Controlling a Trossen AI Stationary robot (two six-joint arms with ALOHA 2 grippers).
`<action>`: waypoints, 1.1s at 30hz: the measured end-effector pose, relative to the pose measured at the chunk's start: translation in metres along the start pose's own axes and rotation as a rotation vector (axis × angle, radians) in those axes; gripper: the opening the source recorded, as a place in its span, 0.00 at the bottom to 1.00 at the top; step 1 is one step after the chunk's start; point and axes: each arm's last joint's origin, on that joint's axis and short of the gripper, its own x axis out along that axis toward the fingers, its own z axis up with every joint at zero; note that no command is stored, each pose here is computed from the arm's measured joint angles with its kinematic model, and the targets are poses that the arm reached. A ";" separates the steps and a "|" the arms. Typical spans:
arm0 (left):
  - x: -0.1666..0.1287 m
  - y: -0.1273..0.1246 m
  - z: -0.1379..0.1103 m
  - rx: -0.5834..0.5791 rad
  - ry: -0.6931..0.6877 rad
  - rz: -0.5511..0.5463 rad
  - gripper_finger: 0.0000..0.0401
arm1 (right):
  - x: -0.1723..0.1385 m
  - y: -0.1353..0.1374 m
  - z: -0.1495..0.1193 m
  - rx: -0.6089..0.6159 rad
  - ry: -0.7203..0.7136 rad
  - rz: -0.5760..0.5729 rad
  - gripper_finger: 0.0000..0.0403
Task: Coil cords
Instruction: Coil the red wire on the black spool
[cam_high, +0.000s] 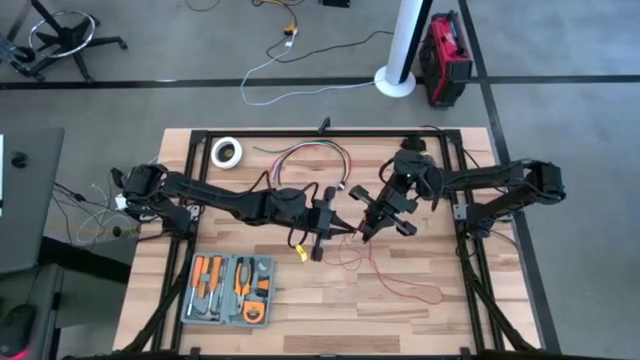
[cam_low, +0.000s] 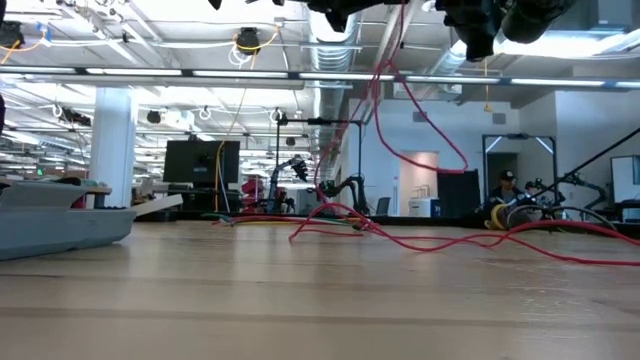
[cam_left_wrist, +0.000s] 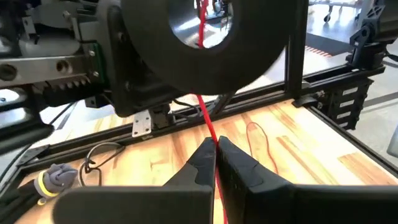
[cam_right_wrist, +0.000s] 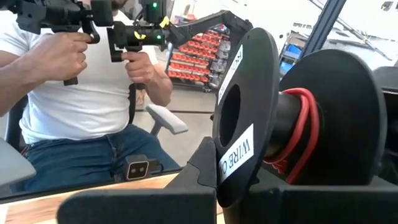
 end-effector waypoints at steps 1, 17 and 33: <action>0.000 0.000 0.000 0.001 0.000 0.000 0.00 | 0.000 0.000 0.000 -0.001 -0.001 0.000 0.00; -0.002 -0.010 -0.022 -0.040 0.127 -0.034 0.00 | -0.020 -0.006 0.009 -0.003 0.011 -0.069 0.00; -0.006 -0.025 -0.045 -0.111 0.186 -0.071 0.00 | -0.035 -0.010 0.023 -0.029 0.038 -0.237 0.00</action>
